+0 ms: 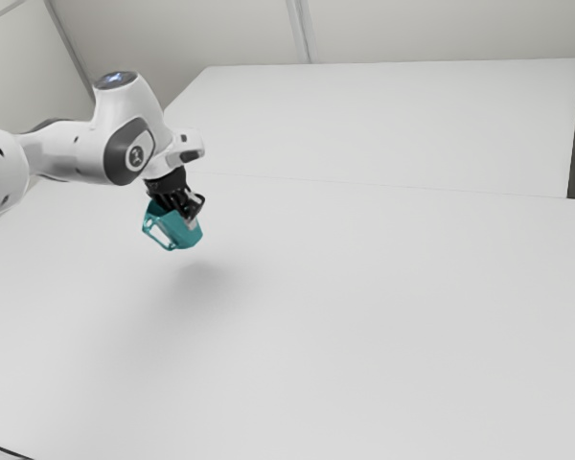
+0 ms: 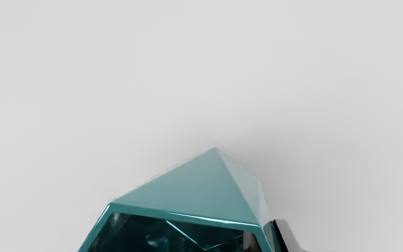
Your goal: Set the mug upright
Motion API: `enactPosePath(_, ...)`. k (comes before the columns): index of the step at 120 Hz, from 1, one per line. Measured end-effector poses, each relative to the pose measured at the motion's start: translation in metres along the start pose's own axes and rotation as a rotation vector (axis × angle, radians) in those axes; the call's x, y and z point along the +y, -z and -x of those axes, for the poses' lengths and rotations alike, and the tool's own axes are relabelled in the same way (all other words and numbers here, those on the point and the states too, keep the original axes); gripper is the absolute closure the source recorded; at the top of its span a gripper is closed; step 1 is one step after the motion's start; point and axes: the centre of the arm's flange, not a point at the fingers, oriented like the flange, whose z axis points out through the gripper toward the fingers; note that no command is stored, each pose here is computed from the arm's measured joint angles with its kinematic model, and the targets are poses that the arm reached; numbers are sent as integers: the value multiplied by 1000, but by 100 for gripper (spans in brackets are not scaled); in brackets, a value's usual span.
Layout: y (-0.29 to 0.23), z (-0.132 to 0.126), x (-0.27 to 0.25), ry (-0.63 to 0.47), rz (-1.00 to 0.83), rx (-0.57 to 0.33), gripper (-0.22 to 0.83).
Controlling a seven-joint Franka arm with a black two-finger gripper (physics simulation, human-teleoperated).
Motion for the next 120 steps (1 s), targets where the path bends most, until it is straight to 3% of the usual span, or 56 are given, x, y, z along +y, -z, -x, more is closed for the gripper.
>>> enactPosePath(45,-17,35,84,233,-17,-16,78)
enactPosePath(73,-46,40,125,343,-9,-67,78)
enactPosePath(100,-74,43,78,560,-12,-104,78)
enactPosePath(120,-83,41,86,618,-9,-110,78)
